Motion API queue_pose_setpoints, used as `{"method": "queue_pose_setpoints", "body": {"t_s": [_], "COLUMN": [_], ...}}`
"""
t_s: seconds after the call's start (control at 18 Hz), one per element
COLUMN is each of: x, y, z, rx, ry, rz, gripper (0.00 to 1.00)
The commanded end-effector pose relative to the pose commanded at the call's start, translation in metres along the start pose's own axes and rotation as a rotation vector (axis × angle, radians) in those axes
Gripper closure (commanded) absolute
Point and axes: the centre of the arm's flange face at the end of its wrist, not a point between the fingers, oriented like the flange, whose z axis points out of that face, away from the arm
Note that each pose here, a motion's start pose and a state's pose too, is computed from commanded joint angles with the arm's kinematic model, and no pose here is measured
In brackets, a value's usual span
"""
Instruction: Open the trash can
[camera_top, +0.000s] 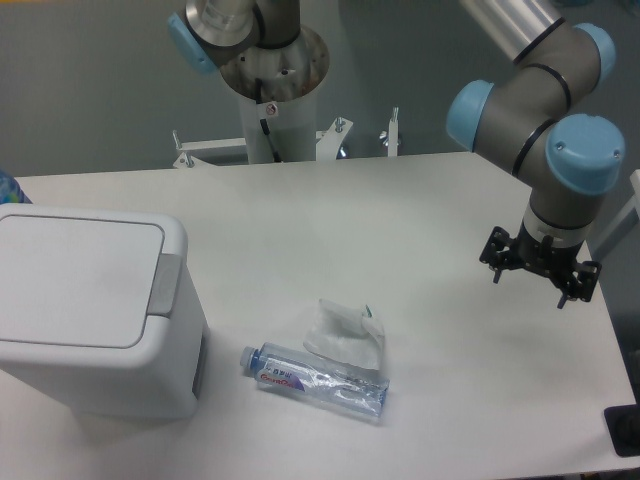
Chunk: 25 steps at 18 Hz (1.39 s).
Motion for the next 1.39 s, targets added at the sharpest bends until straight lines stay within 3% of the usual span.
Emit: {"method": "queue_pose_setpoints", "body": {"t_s": [0.33,0.72,1.0,1.39], "x": [-0.001,0.017,0.052,0.113], "y": [0.001,-0.023,-0.086,-0.142], "z": [-0.006,-0.035,-0.072,-0.141], "rx": [0.010,0.049,0.073,0.233], "ry": [-0.002,0.023,0.048,0.101], "rz": [-0.038,-0.192,-0.370,-0.481], "gripper": [0.00,0.00,0.00,0.00]}}
